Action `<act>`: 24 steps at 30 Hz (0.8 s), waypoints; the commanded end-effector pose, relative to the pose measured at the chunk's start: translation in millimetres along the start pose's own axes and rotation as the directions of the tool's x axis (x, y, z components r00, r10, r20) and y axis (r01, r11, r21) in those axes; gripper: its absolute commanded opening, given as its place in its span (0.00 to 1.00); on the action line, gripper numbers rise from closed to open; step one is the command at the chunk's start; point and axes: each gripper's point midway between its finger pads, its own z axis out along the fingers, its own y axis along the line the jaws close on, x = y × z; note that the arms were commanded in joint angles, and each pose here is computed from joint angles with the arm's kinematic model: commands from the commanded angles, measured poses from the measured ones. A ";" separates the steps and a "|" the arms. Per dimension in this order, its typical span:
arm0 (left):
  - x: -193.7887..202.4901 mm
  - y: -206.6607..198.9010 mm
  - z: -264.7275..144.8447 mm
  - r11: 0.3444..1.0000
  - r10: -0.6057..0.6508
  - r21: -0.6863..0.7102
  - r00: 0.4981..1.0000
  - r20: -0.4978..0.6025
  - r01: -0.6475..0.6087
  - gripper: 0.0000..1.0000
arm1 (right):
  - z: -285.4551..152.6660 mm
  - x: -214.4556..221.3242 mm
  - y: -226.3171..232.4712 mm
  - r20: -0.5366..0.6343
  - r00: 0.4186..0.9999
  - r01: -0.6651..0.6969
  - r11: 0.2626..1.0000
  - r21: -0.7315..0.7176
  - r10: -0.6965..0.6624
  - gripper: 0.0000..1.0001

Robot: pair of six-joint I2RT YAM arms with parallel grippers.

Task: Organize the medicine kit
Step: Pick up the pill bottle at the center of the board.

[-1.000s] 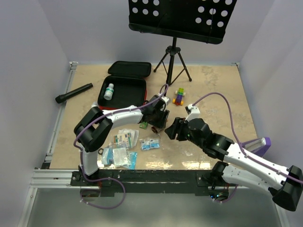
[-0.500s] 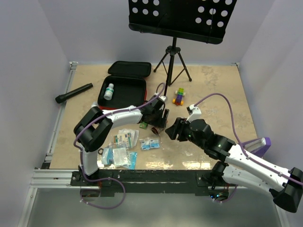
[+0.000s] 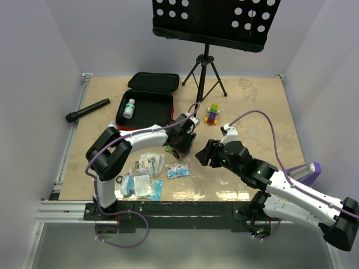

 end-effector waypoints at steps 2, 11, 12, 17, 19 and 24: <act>-14.2 -3.5 -14.3 1.000 -0.023 0.021 0.997 0.068 0.021 0.33 | 0.9 -2.8 8.6 0.011 1.000 -0.011 0.999 -0.039 0.011 0.61; -64.4 -25.4 -52.6 0.988 -0.118 0.132 0.956 0.268 0.085 0.15 | -4.0 -8.6 12.4 0.022 1.000 -0.018 0.999 -0.049 0.019 0.61; -71.0 -23.6 -62.1 0.988 -0.121 0.126 0.947 0.297 0.087 0.14 | -4.4 -9.5 12.4 0.026 0.999 -0.018 0.999 -0.047 0.020 0.61; -96.0 6.0 -108.5 0.988 -0.151 0.057 0.902 0.404 0.140 0.13 | -6.7 -11.5 14.8 0.030 0.999 -0.020 0.998 -0.058 0.022 0.61; -102.9 34.3 -129.9 0.981 -0.169 -0.013 0.881 0.441 0.195 0.13 | -8.0 -14.2 16.8 0.036 0.999 -0.016 0.998 -0.064 0.018 0.61; -118.2 119.1 -172.0 0.932 -0.216 -0.133 0.813 0.540 0.336 0.14 | -8.9 -19.8 21.6 0.052 0.999 0.008 0.997 -0.081 -0.004 0.61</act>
